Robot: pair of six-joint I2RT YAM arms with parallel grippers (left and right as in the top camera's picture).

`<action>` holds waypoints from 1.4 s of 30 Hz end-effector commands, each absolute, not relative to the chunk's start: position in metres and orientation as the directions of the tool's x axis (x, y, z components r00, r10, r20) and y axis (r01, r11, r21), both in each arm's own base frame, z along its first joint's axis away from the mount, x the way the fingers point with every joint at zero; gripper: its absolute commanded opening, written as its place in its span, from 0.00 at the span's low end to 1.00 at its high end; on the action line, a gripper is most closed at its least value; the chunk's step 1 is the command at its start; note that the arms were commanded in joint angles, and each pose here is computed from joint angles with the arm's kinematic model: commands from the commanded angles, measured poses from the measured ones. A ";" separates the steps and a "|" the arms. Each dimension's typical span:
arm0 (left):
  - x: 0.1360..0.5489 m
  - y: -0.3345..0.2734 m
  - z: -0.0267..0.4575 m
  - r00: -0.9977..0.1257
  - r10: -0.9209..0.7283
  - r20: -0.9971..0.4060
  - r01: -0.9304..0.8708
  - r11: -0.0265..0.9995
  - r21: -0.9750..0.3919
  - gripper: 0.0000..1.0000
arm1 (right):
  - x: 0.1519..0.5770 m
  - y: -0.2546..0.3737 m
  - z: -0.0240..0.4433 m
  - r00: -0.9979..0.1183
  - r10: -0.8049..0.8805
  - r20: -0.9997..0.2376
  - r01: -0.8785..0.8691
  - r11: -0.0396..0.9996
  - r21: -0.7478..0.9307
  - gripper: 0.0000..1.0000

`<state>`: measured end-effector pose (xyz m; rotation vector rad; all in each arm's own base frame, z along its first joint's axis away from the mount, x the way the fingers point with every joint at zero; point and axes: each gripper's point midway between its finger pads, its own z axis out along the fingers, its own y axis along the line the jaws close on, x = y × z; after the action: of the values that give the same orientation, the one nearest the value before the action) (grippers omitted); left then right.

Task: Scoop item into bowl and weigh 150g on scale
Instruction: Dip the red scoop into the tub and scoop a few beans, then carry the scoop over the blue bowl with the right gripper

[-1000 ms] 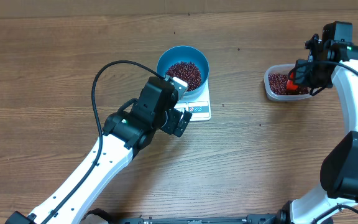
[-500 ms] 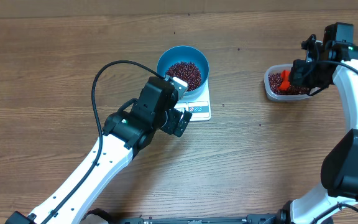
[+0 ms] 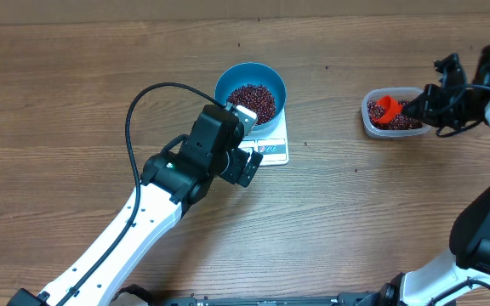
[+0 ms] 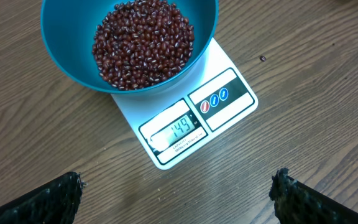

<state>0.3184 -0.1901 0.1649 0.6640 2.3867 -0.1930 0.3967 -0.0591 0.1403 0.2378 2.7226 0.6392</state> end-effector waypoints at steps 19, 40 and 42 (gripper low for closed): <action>0.318 -0.190 0.161 -0.664 0.424 -0.616 0.516 0.856 0.033 1.00 | 0.375 -0.065 0.210 -0.852 0.236 -0.467 -0.129 0.769 0.626 0.04; 0.318 -0.190 0.161 -0.664 0.424 -0.616 0.516 0.856 0.033 1.00 | 0.384 0.085 0.247 -0.788 -0.105 -0.606 -0.477 0.727 0.494 0.04; 0.318 -0.190 0.161 -0.664 0.424 -0.616 0.516 0.856 0.033 1.00 | 0.385 0.097 0.249 -0.785 -0.110 -0.609 -0.488 0.716 0.500 0.04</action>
<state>0.3184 -0.1901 0.1649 0.6640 2.3867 -0.1930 0.3848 0.0859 0.2431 -0.4842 2.3569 0.9036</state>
